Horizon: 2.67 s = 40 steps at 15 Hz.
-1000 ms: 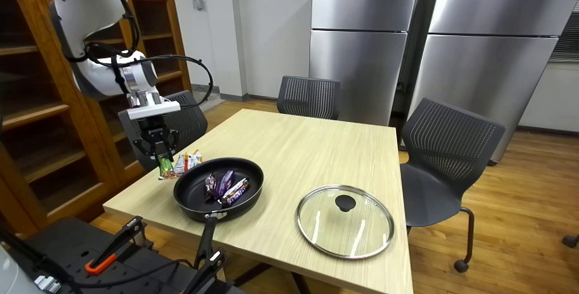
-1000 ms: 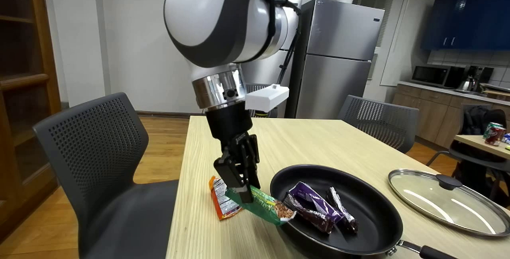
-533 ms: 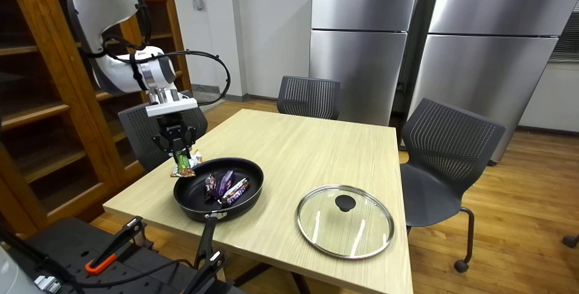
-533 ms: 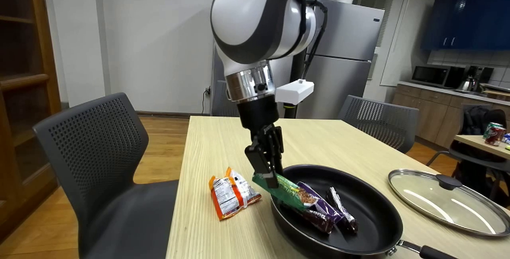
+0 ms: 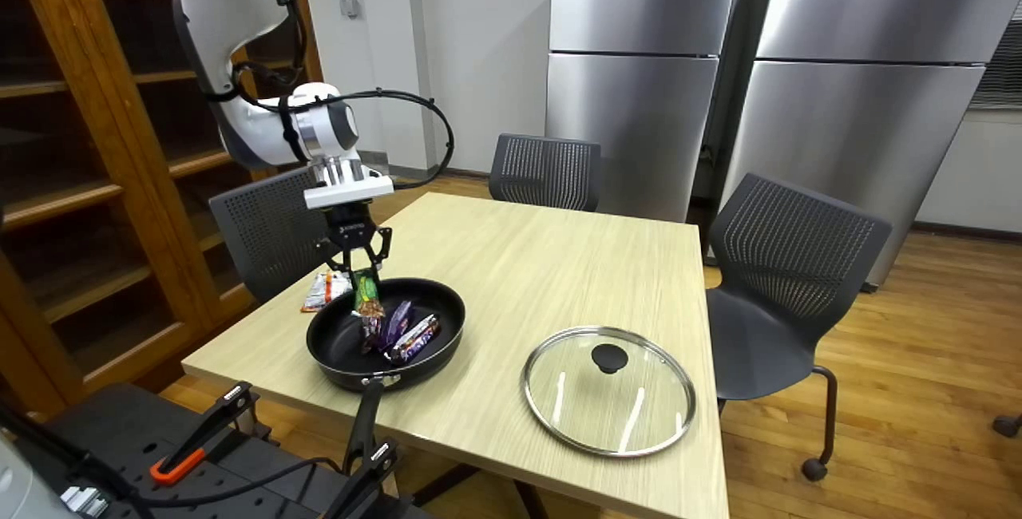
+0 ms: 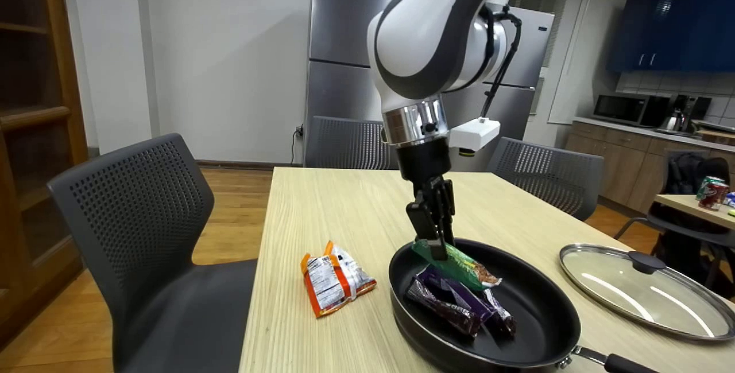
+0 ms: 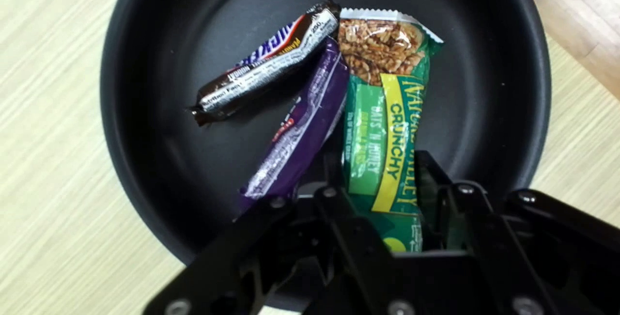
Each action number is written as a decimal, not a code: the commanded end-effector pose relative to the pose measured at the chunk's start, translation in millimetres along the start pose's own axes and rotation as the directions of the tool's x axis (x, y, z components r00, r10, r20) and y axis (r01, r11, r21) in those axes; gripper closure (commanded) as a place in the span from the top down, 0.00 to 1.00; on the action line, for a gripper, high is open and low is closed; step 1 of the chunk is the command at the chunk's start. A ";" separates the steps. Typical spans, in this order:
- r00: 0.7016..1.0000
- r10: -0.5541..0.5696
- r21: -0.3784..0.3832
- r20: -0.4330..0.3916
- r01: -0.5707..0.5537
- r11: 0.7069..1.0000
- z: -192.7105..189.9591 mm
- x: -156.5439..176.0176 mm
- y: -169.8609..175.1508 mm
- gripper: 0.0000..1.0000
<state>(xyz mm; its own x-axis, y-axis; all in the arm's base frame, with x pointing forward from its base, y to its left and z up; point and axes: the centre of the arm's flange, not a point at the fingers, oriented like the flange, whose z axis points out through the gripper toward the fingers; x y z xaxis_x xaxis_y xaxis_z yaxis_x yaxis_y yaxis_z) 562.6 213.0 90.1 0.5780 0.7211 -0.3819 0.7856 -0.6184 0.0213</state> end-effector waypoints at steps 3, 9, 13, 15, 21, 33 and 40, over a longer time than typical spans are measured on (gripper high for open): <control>0.999 0.051 0.029 0.005 -0.052 0.998 10.6 -34.2 36.6 0.14; 0.995 0.098 0.057 0.035 -0.099 0.993 22.0 -39.3 61.8 0.14; 0.991 0.123 0.080 0.050 -0.127 0.989 31.0 -35.3 71.7 0.14; 0.989 0.142 0.088 0.050 -0.146 0.985 34.7 -35.6 75.6 0.14; 0.982 0.175 0.114 0.066 -0.181 0.977 47.7 -33.2 88.5 0.14; 0.972 0.217 0.116 0.095 -0.227 0.967 57.4 -33.5 93.9 0.65; 0.970 0.228 0.106 0.088 -0.236 0.966 53.0 -36.9 88.6 1.00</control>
<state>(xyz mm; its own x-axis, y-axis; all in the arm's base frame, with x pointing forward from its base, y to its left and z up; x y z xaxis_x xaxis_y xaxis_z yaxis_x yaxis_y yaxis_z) 599.5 111.7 46.3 0.7101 0.5501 -0.4394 0.6124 -0.7906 -0.0001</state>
